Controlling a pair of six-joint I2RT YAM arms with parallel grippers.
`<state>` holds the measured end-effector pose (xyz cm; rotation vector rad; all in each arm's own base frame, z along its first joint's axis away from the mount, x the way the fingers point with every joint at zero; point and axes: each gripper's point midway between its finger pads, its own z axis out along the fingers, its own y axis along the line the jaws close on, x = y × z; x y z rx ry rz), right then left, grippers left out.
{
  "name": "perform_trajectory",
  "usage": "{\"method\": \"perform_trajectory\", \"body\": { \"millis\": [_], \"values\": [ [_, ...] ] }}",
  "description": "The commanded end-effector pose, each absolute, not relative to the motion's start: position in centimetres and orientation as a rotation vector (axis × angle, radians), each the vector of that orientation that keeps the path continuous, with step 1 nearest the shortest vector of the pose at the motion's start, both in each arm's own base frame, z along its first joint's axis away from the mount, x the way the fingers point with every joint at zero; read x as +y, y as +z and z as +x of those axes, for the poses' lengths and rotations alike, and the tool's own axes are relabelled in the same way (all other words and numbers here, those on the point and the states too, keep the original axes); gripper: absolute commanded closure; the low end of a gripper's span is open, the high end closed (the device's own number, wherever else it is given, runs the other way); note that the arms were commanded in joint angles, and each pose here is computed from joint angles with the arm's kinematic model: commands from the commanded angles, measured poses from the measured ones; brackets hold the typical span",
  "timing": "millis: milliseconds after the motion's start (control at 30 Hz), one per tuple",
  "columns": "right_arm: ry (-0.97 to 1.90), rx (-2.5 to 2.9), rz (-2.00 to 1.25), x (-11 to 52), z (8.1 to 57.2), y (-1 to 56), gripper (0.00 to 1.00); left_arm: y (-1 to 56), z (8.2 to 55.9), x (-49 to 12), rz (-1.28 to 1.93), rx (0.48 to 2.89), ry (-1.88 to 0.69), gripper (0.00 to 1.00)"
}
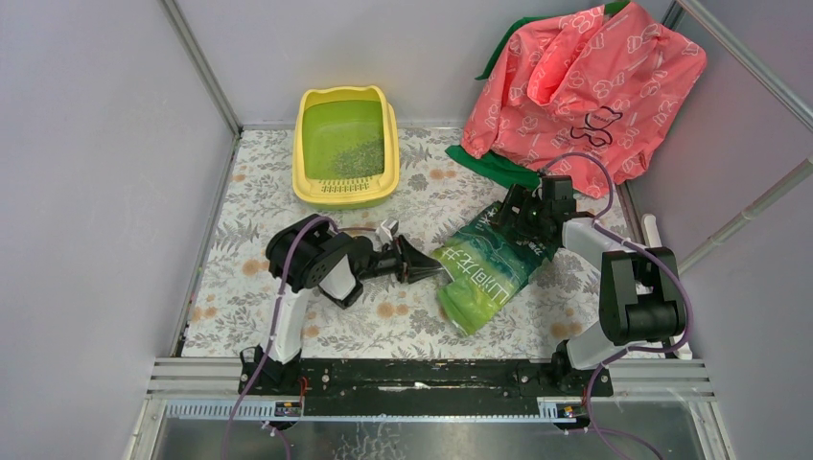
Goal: Fill the litter box with clean litter
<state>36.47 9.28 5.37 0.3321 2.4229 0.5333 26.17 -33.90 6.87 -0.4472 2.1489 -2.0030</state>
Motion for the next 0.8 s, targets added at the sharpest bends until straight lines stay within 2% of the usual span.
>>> {"method": "perform_trajectory", "body": {
  "millis": [0, 767],
  "values": [
    [0.593, 2.555, 0.327, 10.8, 33.6, 2.8, 0.02, 9.4, 24.9, -32.3, -0.319, 2.052, -2.041, 1.0],
    [0.588, 2.554, 0.33, 10.7, 33.4, 2.9, 0.02, 6.2, 21.2, -25.1, -0.499, 2.16, -1.863, 1.0]
  ]
}}
